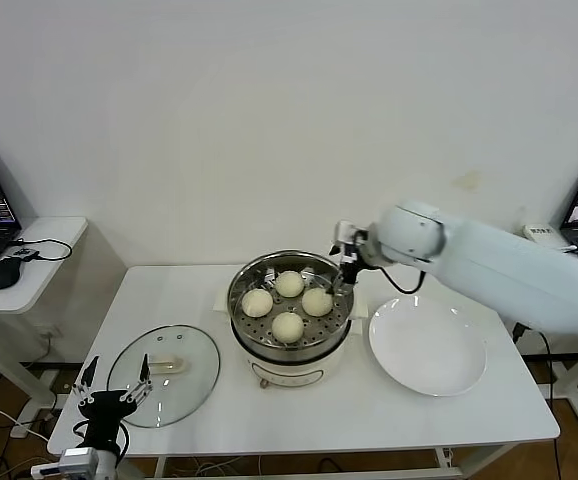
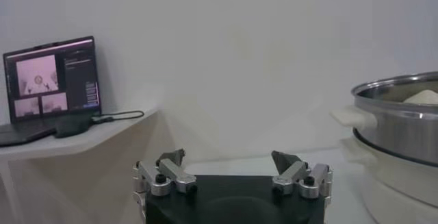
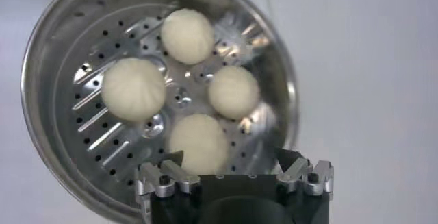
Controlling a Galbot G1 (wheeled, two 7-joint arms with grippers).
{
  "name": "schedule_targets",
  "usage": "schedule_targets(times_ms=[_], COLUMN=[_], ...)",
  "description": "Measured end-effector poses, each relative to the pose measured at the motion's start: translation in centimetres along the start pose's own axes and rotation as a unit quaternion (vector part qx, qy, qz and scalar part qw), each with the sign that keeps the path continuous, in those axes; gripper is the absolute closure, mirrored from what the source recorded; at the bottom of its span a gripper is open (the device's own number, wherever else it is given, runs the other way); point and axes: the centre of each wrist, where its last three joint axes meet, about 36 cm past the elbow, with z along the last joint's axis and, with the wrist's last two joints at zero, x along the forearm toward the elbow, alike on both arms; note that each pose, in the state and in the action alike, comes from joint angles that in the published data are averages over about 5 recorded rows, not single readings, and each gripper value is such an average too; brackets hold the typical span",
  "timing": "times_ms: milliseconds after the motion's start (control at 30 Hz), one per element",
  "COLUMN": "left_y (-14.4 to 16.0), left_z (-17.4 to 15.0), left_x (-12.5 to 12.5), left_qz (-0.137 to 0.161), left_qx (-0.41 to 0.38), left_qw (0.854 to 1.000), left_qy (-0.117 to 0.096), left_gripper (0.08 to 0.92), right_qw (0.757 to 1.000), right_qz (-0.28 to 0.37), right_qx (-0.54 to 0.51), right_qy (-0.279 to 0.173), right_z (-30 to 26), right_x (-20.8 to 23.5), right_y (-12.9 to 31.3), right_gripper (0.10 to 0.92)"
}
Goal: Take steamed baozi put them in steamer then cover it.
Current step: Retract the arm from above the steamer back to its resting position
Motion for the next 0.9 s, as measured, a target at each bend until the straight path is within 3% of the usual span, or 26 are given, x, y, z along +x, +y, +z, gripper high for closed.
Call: schedule_targets(times_ms=[267,567,733,900], left_y=[-0.5,-1.0,-1.1,-0.5], left_z=[0.0,0.7,1.5,2.7], left_x=[0.1,0.4,0.4,0.1], left_qz=[0.002,0.0,-0.008,-0.027], left_qx=[0.002,-0.013,-0.045,-0.126], left_qw=[1.0,1.0,0.999,0.991], left_qy=[-0.001,-0.004,-0.014,-0.045], left_gripper=[0.177,0.177,0.177,0.177], right_qw=[0.979,0.905,0.856,0.818], right_qz=[0.118,0.23,0.287,0.342], right_qx=[-0.072,-0.168,-0.238,-0.308], right_qy=[-0.151,-0.316,-0.357,-0.345], right_z=[6.2,12.2,16.5,20.4], right_x=[2.1,0.5,-0.7,-0.8], right_y=[4.6,11.2,16.7,23.3], right_gripper=[0.2,0.2,0.199,0.2])
